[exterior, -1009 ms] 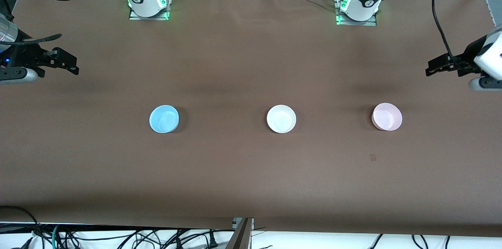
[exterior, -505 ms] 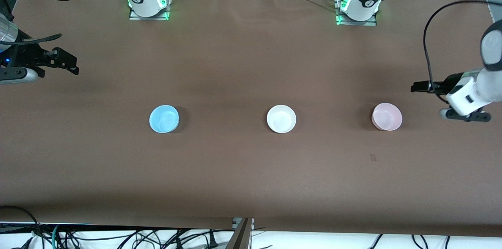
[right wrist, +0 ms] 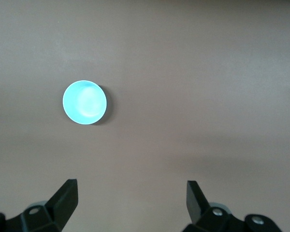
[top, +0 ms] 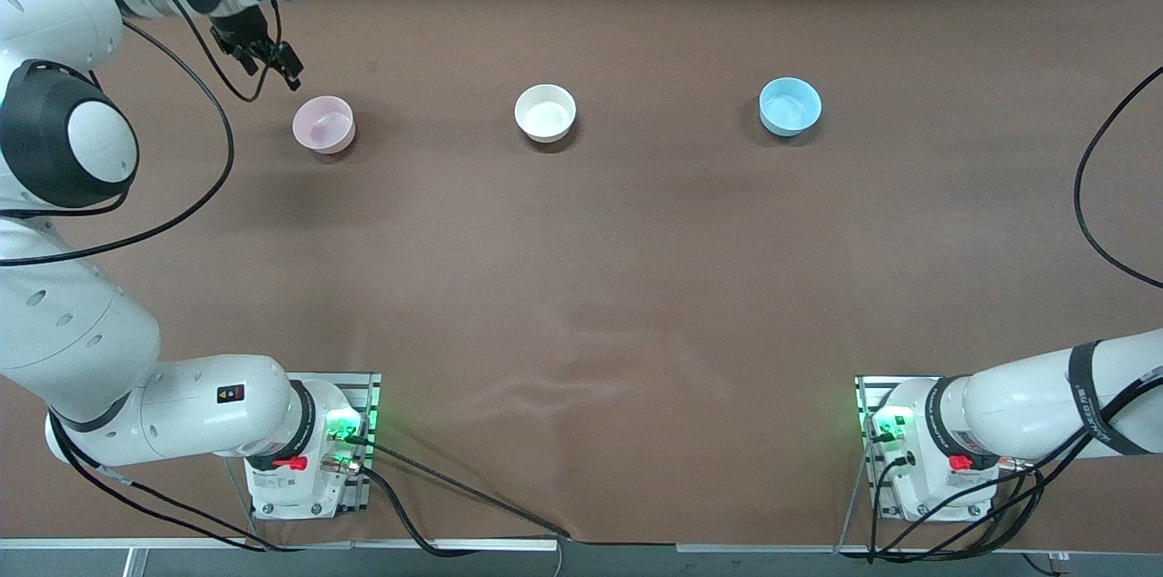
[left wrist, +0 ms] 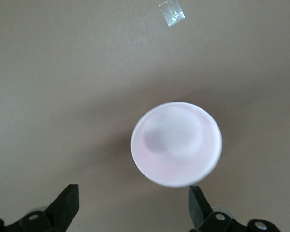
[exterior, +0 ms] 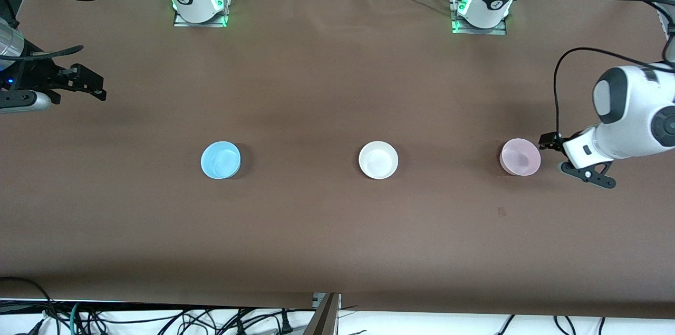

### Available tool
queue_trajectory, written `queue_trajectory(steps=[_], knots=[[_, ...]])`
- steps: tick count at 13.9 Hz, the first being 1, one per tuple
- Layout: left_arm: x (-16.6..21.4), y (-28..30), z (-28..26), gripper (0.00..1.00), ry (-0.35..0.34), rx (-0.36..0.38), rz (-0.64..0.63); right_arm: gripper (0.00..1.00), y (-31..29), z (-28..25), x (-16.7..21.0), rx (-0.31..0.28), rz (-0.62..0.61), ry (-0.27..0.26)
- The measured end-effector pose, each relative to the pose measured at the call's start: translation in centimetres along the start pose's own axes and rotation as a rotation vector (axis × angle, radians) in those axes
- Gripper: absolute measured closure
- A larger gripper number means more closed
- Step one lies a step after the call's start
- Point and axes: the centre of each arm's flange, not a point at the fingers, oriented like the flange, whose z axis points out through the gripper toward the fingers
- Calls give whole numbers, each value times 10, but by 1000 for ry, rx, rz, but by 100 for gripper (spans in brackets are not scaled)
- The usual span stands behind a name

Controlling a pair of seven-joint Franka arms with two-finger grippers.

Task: Stack pink and blue bowls on white bowl
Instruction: 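Move the left gripper down over the pale pink bowl, then close the left gripper on the pink bowl's rim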

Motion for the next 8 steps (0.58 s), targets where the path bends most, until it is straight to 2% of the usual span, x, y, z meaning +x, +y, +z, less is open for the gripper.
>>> queue_trajectory(steps=[2, 7, 8], knots=[[-6, 0, 32, 0, 37, 13, 60, 0, 0, 0, 0, 0, 0, 0], [-7, -8, 82, 0, 50, 11, 146, 0, 0, 0, 0, 0, -1, 0], [-7, -9, 87, 6, 49, 9, 160, 0, 0, 0, 0, 0, -1, 0]])
